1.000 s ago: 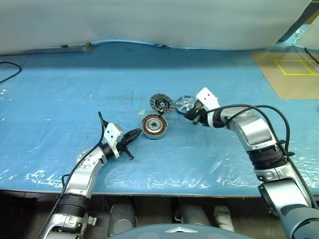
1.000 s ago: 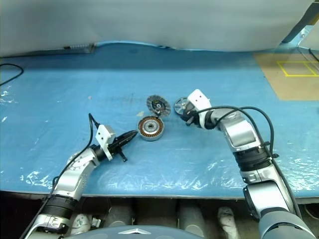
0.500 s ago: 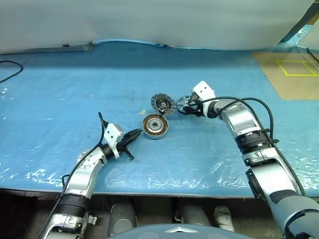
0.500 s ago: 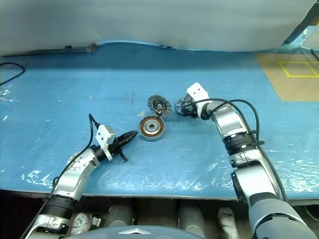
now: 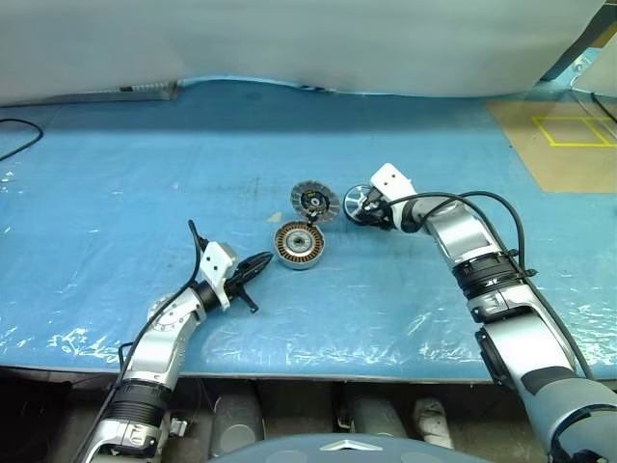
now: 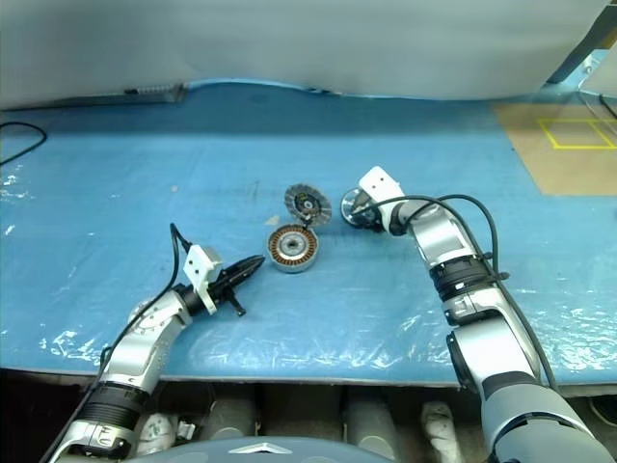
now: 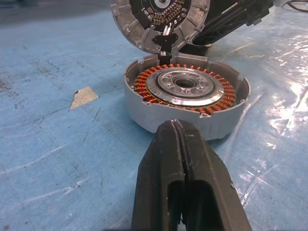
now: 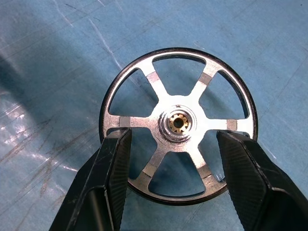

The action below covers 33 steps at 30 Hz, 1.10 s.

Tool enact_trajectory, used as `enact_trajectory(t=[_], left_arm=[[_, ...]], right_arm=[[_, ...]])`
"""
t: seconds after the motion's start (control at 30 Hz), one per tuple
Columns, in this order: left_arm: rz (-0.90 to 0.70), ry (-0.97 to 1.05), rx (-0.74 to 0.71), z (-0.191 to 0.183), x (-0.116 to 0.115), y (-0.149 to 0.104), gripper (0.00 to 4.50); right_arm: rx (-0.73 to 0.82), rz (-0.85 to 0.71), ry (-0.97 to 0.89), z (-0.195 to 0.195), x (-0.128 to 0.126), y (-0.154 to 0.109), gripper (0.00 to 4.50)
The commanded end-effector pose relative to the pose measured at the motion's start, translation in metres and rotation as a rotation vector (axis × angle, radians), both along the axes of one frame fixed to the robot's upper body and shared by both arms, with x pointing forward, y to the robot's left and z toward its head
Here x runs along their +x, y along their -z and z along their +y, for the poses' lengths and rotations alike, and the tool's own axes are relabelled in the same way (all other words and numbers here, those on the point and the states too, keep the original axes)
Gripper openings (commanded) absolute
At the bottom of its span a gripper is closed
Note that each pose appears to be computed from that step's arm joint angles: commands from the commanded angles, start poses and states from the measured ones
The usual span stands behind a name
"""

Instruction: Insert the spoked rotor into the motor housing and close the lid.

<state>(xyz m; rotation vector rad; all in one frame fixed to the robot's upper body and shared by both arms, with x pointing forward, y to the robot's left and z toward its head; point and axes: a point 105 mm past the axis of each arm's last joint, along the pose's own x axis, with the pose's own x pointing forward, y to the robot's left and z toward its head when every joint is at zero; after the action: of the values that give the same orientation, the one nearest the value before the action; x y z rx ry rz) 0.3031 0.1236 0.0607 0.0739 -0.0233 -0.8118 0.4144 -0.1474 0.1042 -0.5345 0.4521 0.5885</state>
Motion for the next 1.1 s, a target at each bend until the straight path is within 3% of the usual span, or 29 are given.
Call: enact_trajectory(t=[0.03, 0.17, 0.47, 0.63, 0.9, 0.97, 1.1], left_arm=[[-0.034, 0.0, -0.009, -0.001, 0.0, -0.009, 0.0], [-0.032, -0.003, -0.01, -0.001, -0.001, -0.008, 0.0], [-0.03, 0.0, -0.01, -0.001, -0.001, -0.008, 0.0], [-0.03, 0.006, -0.009, -0.001, -0.001, -0.008, 0.0], [-0.028, 0.018, -0.006, -0.001, 0.0, -0.009, 0.0], [-0.028, 0.019, -0.005, -0.001, 0.0, -0.009, 0.0], [-0.028, 0.02, -0.003, 0.0, 0.0, -0.009, 0.0]], right_arm=[[-0.017, 0.005, -0.001, 0.001, -0.002, 0.005, 2.55], [-0.018, -0.001, 0.021, -0.002, -0.001, 0.004, 1.38], [-0.017, -0.017, 0.036, -0.025, -0.01, -0.013, 1.36], [-0.031, 0.006, -0.098, -0.032, -0.033, -0.029, 1.36], [0.096, 0.138, -0.593, 0.022, -0.11, -0.049, 1.36], [0.115, 0.121, -0.642, 0.037, -0.116, -0.052, 1.36], [0.141, 0.007, -0.625, 0.074, -0.102, -0.061, 1.36]])
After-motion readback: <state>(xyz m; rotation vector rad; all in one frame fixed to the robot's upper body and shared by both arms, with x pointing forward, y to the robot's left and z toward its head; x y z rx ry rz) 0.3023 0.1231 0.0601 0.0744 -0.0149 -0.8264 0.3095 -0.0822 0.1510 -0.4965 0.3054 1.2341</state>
